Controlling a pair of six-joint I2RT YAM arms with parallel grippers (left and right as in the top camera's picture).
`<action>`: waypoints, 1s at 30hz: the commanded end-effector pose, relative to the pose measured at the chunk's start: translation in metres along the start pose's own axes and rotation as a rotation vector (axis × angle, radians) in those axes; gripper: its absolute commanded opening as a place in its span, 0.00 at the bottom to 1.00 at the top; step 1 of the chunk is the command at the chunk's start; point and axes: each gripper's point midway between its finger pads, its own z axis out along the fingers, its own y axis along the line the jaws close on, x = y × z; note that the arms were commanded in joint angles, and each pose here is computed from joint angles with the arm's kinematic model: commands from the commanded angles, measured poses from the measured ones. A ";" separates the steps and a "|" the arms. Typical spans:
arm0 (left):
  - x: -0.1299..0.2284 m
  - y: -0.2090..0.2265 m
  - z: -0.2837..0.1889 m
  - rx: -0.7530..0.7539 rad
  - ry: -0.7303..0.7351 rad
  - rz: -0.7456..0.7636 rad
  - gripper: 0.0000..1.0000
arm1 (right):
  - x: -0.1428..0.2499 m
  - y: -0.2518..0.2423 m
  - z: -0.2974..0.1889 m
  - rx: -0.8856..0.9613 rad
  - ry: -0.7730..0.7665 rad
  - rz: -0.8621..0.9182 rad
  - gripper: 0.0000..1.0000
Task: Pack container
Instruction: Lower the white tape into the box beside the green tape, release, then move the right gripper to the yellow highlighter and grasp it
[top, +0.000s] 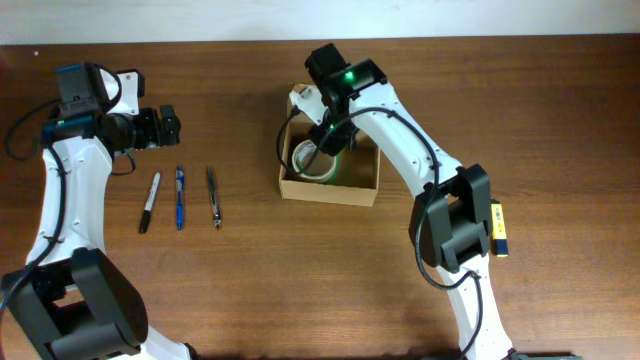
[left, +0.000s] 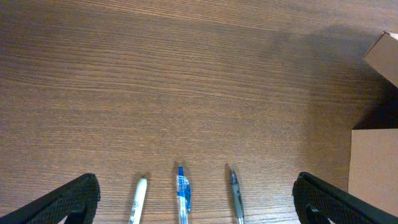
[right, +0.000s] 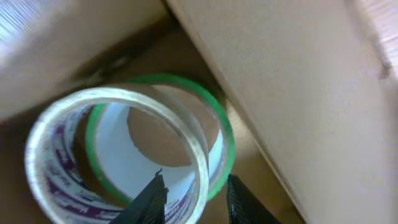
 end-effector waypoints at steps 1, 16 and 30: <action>-0.004 -0.001 0.000 0.009 -0.008 0.013 0.99 | -0.025 -0.002 -0.046 0.034 -0.105 -0.007 0.32; -0.004 -0.001 0.000 0.009 -0.008 0.013 0.99 | 0.094 -0.111 -0.283 0.434 -0.422 0.503 0.55; -0.004 -0.001 0.000 0.009 -0.008 0.013 0.99 | 0.289 -0.099 -0.167 0.331 -0.125 0.873 0.75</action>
